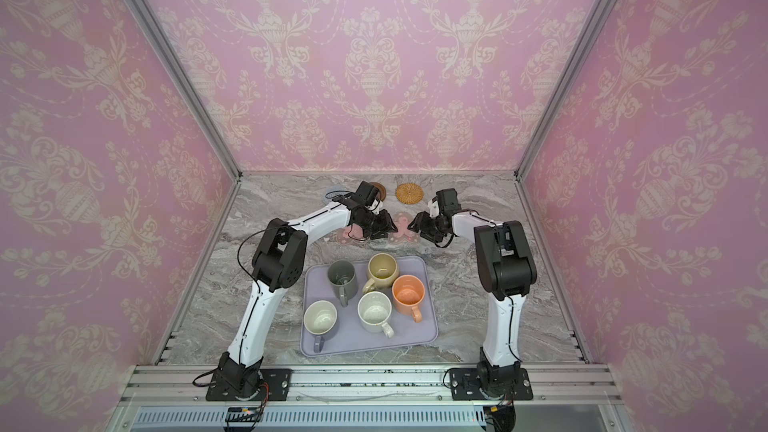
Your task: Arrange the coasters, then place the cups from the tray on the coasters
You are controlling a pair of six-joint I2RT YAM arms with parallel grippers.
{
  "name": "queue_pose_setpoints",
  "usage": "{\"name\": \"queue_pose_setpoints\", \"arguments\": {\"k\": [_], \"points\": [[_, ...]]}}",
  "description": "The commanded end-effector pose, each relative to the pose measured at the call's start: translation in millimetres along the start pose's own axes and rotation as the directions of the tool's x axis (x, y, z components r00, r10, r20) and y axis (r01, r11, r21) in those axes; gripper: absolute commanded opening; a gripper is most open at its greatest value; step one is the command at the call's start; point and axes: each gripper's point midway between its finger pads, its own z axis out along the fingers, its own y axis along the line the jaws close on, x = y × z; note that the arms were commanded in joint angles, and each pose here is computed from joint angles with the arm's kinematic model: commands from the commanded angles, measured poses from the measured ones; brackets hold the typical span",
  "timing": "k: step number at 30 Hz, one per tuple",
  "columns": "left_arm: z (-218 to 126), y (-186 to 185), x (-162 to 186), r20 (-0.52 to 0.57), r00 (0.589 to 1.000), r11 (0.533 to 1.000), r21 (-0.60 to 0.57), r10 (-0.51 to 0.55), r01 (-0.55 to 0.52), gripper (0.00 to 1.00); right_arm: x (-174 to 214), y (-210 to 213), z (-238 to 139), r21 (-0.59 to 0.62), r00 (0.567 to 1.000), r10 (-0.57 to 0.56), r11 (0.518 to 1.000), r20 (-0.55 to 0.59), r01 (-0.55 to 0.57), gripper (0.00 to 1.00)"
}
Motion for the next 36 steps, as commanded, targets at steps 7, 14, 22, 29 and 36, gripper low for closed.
{"name": "queue_pose_setpoints", "arguments": {"k": [7, 14, 22, 29, 36], "points": [[3, 34, 2, 0.012, 1.000, 0.994, -0.113, -0.010, 0.011, 0.47, 18, -28, 3, 0.052, 0.998, 0.026, 0.998, -0.064, -0.023, 0.59], [8, 42, 4, 0.024, 0.999, 0.992, -0.119, -0.038, 0.041, 0.47, 15, -27, 11, 0.028, 0.997, 0.043, 0.999, -0.063, -0.041, 0.59], [8, 34, -7, 0.061, 0.996, 0.993, -0.097, -0.060, 0.066, 0.47, 3, -24, 11, 0.021, 0.998, 0.034, 0.999, -0.051, -0.033, 0.59], [7, 30, -13, 0.071, 0.996, 0.994, -0.095, -0.055, 0.062, 0.47, -4, -19, 14, 0.001, 0.998, 0.042, 0.999, -0.045, -0.042, 0.59], [4, 35, -10, 0.075, 0.995, 0.992, -0.106, -0.059, 0.067, 0.48, -4, -16, 16, -0.014, 0.998, 0.052, 0.999, -0.045, -0.053, 0.59]]}}
